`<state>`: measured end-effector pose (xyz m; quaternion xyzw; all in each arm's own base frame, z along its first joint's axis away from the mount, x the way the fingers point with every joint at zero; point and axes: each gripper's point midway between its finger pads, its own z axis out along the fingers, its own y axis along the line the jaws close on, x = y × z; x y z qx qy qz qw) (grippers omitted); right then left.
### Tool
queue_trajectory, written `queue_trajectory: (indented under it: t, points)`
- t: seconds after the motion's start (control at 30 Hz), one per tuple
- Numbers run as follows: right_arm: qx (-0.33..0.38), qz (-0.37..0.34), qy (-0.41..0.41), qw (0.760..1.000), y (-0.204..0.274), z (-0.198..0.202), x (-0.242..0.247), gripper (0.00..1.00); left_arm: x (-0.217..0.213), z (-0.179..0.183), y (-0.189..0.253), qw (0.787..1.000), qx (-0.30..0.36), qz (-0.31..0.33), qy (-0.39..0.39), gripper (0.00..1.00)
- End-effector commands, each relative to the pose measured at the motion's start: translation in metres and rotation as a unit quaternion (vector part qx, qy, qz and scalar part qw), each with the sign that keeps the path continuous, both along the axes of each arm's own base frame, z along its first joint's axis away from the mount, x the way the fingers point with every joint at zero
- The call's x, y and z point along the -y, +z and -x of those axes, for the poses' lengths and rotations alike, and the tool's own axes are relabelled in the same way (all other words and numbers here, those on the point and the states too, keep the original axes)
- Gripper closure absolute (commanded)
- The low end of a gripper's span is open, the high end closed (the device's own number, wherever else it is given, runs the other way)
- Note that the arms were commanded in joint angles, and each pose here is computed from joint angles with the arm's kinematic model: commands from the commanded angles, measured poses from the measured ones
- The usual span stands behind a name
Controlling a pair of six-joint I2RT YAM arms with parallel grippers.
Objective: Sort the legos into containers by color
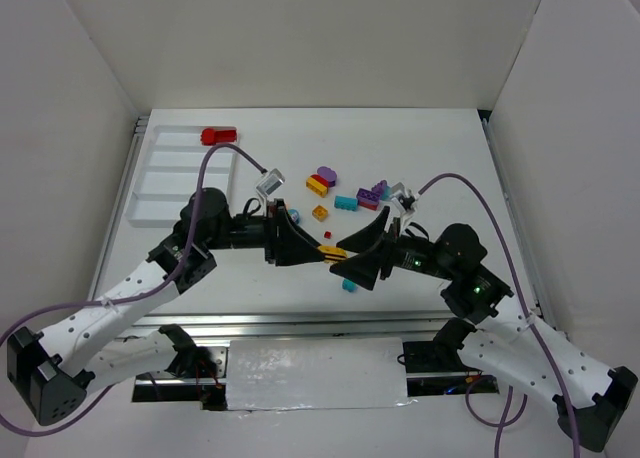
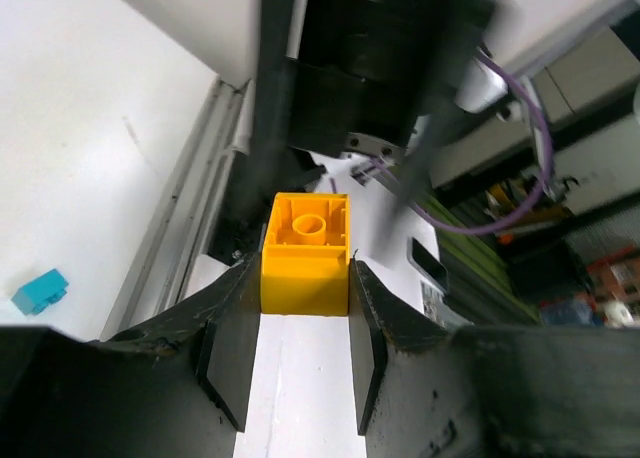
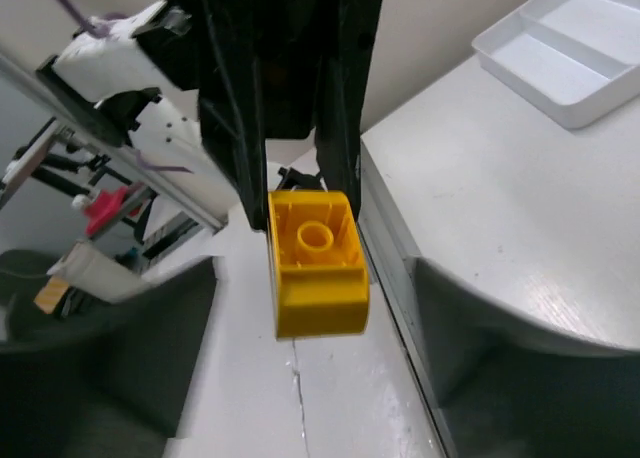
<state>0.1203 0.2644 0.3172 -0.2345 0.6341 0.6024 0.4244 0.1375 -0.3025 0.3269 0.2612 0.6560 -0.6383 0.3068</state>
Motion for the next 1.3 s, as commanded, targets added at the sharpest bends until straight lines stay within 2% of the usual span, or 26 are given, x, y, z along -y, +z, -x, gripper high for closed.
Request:
queue_trajectory:
  t: [0.0,0.03,0.07,0.1,0.13,0.17,0.2,0.23,0.27,0.33,0.37,0.4,0.43,0.47,0.5,0.53,0.6,0.73,0.9,1.0,1.03,1.17,1.27]
  points:
    - [0.009,0.0,-0.072,0.997,-0.001,-0.026,0.004,0.01,0.004,-0.022,-0.008,0.996,-0.001,-0.052,0.075,1.0]
    - [-0.004,0.008,-0.104,0.995,-0.006,-0.035,0.009,0.0,-0.003,-0.051,-0.01,0.984,-0.006,-0.076,0.16,1.0]
    - [-0.023,0.021,-0.142,0.989,-0.014,-0.046,0.015,0.0,-0.011,-0.067,-0.019,0.973,-0.018,-0.102,0.208,1.0]
    - [-0.063,0.053,-0.221,0.972,-0.035,-0.069,0.031,0.0,-0.024,-0.077,-0.042,0.954,-0.049,-0.155,0.251,1.0]
    - [-0.078,0.064,-0.257,0.961,-0.039,-0.079,0.039,0.0,-0.044,-0.102,-0.052,0.924,-0.056,-0.183,0.33,1.0]
    - [-0.096,0.08,-0.291,0.949,-0.049,-0.087,0.049,0.0,-0.061,-0.12,-0.058,0.903,-0.072,-0.2,0.375,1.0]
    - [-0.122,0.101,-0.343,0.926,-0.064,-0.097,0.066,0.0,-0.076,-0.131,-0.065,0.882,-0.092,-0.21,0.412,1.0]
    - [-0.127,0.107,-0.355,0.92,-0.067,-0.098,0.071,0.0,-0.095,-0.14,-0.076,0.86,-0.113,-0.226,0.443,1.0]
    - [-0.13,0.113,-0.362,0.916,-0.071,-0.099,0.074,0.0,-0.128,-0.162,-0.084,0.826,-0.133,-0.23,0.497,1.0]
    - [-0.131,0.12,-0.356,0.918,-0.075,-0.094,0.076,0.0,-0.165,-0.18,-0.095,0.783,-0.162,-0.235,0.552,1.0]
    - [-0.131,0.123,-0.352,0.918,-0.077,-0.092,0.076,0.0,-0.202,-0.199,-0.103,0.736,-0.178,-0.242,0.606,1.0]
    - [-0.13,0.126,-0.348,0.92,-0.078,-0.09,0.076,0.0,-0.219,-0.207,-0.108,0.712,-0.189,-0.245,0.63,1.0]
    - [-0.129,0.125,-0.343,0.922,-0.078,-0.087,0.075,0.0,-0.246,-0.224,-0.117,0.677,-0.204,-0.251,0.661,1.0]
    - [-0.129,0.126,-0.342,0.922,-0.079,-0.086,0.076,0.0,-0.262,-0.235,-0.119,0.656,-0.206,-0.25,0.682,1.0]
    - [-0.129,0.125,-0.341,0.923,-0.078,-0.086,0.076,0.0,-0.272,-0.246,-0.122,0.643,-0.208,-0.25,0.693,1.0]
    - [-0.128,0.125,-0.337,0.924,-0.078,-0.084,0.076,0.0,-0.28,-0.262,-0.115,0.64,-0.201,-0.237,0.703,1.0]
    - [-0.127,0.127,-0.326,0.928,-0.079,-0.081,0.073,0.0,-0.296,-0.299,-0.133,0.632,-0.209,-0.236,0.708,1.0]
    - [-0.13,0.123,-0.303,0.936,-0.08,-0.076,0.066,0.0,-0.327,-0.368,-0.145,0.604,-0.215,-0.242,0.728,1.0]
    - [-0.137,0.122,-0.267,0.946,-0.083,-0.068,0.055,0.0,-0.351,-0.418,-0.176,0.591,-0.23,-0.279,0.721,1.0]
    - [-0.135,0.118,-0.26,0.949,-0.083,-0.067,0.053,0.0,-0.361,-0.426,-0.189,0.589,-0.239,-0.274,0.722,1.0]
    - [-0.135,0.117,-0.256,0.95,-0.083,-0.067,0.052,0.01,-0.366,-0.427,-0.195,0.592,-0.246,-0.267,0.72,0.94]
    - [-0.131,0.128,-0.256,0.949,-0.082,-0.071,0.049,0.0,-0.37,-0.434,-0.211,0.596,-0.256,-0.262,0.715,0.84]
    - [-0.13,0.135,-0.265,0.946,-0.086,-0.076,0.05,0.0,-0.369,-0.436,-0.225,0.602,-0.269,-0.258,0.706,0.51]
